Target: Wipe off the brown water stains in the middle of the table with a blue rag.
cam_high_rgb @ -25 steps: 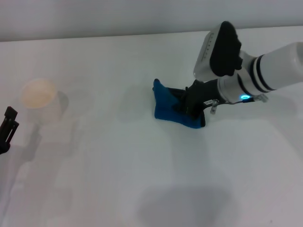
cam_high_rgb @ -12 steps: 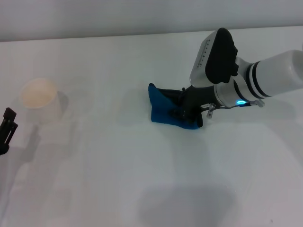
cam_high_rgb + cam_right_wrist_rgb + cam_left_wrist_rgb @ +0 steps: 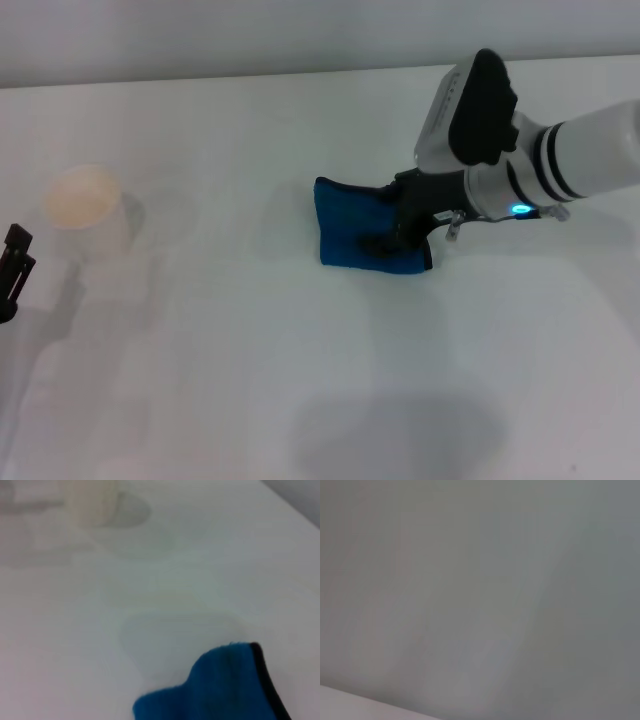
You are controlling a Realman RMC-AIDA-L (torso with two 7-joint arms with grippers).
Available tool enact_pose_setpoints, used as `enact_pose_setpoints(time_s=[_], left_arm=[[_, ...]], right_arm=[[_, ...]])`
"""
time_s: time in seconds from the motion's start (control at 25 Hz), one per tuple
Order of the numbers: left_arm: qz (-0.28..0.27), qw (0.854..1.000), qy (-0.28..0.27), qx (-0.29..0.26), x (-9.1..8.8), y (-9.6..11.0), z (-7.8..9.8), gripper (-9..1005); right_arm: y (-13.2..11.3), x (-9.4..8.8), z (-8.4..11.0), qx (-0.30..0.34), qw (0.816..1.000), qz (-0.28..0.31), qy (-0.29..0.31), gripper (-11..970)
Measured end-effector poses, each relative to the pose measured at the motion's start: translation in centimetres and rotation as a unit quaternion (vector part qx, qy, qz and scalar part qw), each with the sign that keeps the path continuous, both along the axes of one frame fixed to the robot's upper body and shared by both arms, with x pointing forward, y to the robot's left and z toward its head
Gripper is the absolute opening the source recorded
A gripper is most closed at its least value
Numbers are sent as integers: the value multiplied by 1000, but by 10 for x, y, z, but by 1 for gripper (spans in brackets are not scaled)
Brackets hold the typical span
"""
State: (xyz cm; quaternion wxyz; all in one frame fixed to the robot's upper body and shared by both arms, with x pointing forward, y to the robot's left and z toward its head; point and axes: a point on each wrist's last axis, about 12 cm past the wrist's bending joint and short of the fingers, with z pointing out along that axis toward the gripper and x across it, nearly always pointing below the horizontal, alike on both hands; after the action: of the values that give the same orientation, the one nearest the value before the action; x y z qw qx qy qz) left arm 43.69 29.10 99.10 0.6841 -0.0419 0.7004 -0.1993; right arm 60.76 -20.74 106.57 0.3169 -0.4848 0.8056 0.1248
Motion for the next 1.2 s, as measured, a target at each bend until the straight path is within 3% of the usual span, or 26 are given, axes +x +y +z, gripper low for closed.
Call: enact_pose_setpoints(time_s=[0.28,0.36,0.4,0.48,0.52,0.56,0.6,0.64,0.84,0.92,1.0,1.08,1.2], left_arm=[[1,1000,1,-3,0,1,0,786],[1,1000,1,-3,0,1,0,785],[1,1000,1,-3,1,1,0,785],[0,1000,0,-3,2,1,1,785],[0,1000,0,-5,3,2,1,785],[-1,1000,1,-6,3,2,1,785],[-1,1000,2,-10,4,4,1,785],[-2,1000,3,-15,5,5,2,786],[-11,1000,6,-29,12,7,4,786],[-12,1000,4,-28,14,7,5,786],[-14,1000,3,-28,15,6,5,786],[-13,1000,2,-27,16,7,6,786],[-11,1000,4,-26,17,7,5,786]], right_arm=[[-16,-2,23,70,997,-30,-10,749],[-30,-6,34,133,990,-51,-12,808],[-30,-6,34,133,990,-51,-12,807],[-41,-9,42,200,978,-66,-13,806],[-47,-11,47,237,968,-77,-16,805],[-62,-14,52,313,943,-108,-18,804],[-62,-14,52,313,943,-108,-18,804],[-70,-16,53,349,928,-126,-20,803],[-116,-31,45,516,822,-238,-44,799],[-136,-41,33,552,776,-299,-64,798],[-149,-51,22,567,745,-341,-88,799],[-160,-63,10,563,725,-377,-126,800],[-163,-76,-6,504,741,-396,-198,802]])
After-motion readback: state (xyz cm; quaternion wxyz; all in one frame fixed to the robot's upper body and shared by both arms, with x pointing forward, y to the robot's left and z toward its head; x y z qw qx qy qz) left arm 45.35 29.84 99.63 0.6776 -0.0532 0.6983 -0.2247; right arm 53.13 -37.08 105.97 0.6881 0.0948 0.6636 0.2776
